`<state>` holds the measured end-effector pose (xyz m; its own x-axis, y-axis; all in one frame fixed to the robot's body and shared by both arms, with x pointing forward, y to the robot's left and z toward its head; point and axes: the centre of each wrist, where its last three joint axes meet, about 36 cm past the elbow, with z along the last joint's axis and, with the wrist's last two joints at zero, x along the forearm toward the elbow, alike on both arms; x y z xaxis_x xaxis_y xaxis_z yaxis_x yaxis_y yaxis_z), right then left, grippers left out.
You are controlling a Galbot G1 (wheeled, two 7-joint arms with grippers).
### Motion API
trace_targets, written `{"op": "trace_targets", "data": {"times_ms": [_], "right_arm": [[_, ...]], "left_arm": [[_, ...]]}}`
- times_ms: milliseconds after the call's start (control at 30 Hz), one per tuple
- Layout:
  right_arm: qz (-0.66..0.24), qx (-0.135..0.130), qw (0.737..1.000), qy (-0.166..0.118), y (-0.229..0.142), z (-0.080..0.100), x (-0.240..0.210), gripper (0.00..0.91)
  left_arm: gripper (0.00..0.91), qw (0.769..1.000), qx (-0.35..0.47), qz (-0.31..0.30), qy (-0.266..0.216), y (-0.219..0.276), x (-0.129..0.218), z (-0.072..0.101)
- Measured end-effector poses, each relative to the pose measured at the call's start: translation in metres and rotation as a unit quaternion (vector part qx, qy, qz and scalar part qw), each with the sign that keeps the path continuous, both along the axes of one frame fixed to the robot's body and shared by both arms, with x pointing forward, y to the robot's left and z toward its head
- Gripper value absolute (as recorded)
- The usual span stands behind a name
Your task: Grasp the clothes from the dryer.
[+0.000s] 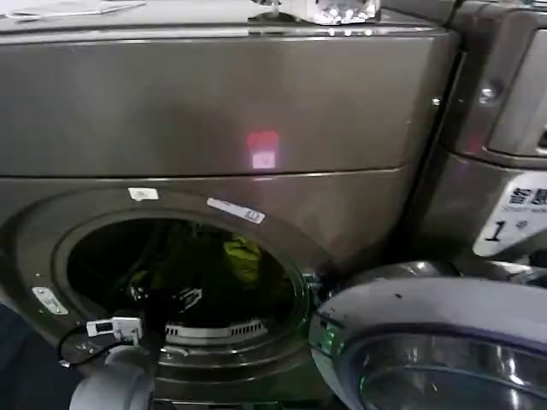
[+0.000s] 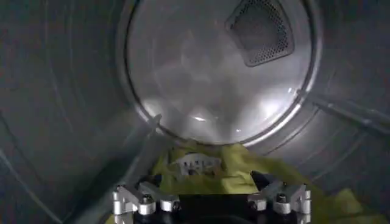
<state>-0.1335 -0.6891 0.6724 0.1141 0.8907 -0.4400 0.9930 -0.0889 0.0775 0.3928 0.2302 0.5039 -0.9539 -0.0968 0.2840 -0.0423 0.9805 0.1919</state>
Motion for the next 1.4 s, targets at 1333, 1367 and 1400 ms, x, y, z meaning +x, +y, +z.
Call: {"op": "trace_targets", "data": {"times_ms": [1333, 1367, 1400], "right_arm": [[0.012, -0.002, 1.000, 0.011, -0.003, 0.002, 0.012, 0.907], [0.013, -0.002, 1.000, 0.011, -0.003, 0.002, 0.012, 0.907], [0.013, -0.002, 1.000, 0.012, -0.003, 0.002, 0.013, 0.907]], "left_arm": [[0.907, 0.921, 0.344, -0.182, 0.022, 0.014, 0.261, -0.020], [0.907, 0.907, 0.367, -0.203, 0.033, 0.014, 0.264, -0.018], [0.907, 0.893, 0.389, -0.223, 0.044, 0.013, 0.267, -0.016]]}}
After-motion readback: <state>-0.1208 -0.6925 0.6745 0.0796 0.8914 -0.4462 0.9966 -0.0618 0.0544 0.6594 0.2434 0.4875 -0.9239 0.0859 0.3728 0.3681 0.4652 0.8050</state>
